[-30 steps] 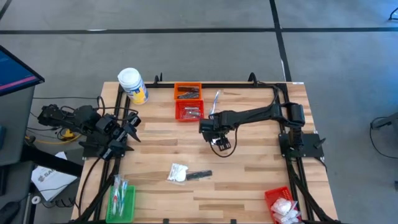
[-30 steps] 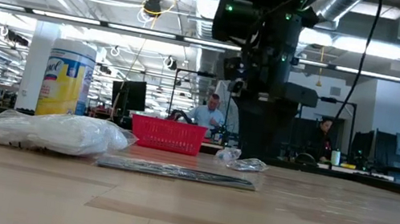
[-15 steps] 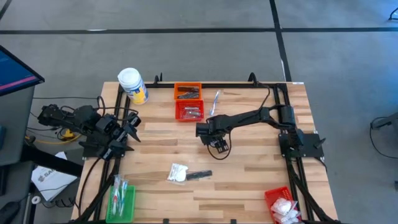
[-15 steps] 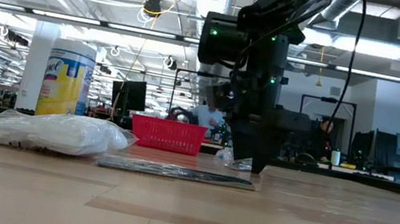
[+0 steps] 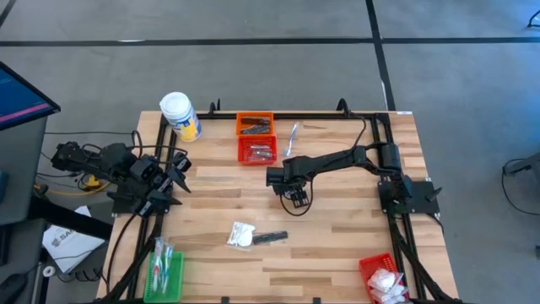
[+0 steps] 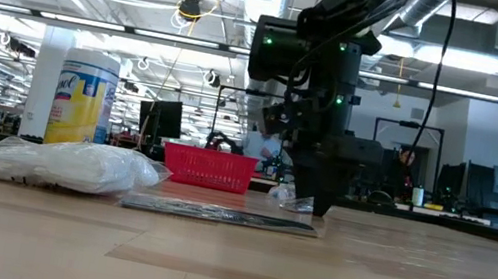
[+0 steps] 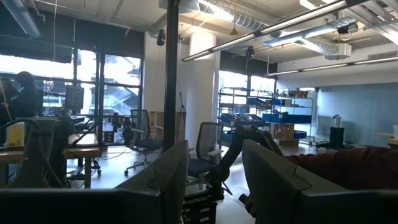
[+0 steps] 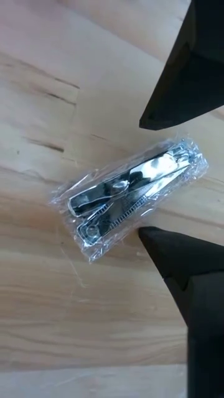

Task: Pick & Place Travel size toiletries
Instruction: Put the nail cutter into the top red basket

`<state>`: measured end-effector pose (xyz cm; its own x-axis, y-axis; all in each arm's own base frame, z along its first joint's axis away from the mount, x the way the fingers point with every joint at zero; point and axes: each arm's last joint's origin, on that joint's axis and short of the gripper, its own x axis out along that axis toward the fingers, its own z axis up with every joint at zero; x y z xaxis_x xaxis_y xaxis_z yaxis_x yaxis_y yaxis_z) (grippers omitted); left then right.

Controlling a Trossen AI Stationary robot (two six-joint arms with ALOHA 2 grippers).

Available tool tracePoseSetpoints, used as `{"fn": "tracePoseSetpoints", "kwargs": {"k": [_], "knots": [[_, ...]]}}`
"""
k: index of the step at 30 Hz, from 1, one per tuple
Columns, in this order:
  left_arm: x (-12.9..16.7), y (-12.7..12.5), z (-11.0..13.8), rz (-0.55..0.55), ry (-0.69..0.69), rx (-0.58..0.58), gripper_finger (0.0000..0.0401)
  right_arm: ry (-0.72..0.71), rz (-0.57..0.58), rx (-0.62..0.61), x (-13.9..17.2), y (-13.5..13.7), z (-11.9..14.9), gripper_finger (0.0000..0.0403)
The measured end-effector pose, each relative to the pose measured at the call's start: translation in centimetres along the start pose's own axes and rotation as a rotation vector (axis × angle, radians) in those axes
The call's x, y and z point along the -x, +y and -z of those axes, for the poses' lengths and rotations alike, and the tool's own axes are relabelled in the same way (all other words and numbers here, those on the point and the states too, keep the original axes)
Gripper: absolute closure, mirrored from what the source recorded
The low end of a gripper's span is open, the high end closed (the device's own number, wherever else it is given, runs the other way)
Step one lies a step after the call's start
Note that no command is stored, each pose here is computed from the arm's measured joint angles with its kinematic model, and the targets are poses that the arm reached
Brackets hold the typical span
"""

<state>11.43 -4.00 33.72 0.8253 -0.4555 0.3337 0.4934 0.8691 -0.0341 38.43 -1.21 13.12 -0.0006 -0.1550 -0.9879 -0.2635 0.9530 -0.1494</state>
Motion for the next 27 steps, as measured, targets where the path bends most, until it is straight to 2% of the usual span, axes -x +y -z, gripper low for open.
{"fn": "tracePoseSetpoints", "kwargs": {"k": [6, 19, 23, 27], "knots": [[0.0, 0.0, 0.0, 0.0, 0.0, 0.0, 0.0254, 0.002, -0.001, -0.018, 0.0, 0.5, -0.1, 0.0173], [0.0, 0.0, 0.0, 0.0, 0.0, 0.0, 0.0254, -0.006, -0.047, -0.077, 0.1, 1.2, -0.2, 0.0339], [0.0, 0.0, 0.0, 0.0, 0.0, 0.0, 0.0254, -0.008, -0.045, -0.07, 0.2, 1.4, -0.3, 0.0357], [0.0, 0.0, 0.0, 0.0, 0.0, 0.0, 0.0254, -0.009, -0.041, -0.109, 0.2, 1.5, -0.4, 0.0346]]}}
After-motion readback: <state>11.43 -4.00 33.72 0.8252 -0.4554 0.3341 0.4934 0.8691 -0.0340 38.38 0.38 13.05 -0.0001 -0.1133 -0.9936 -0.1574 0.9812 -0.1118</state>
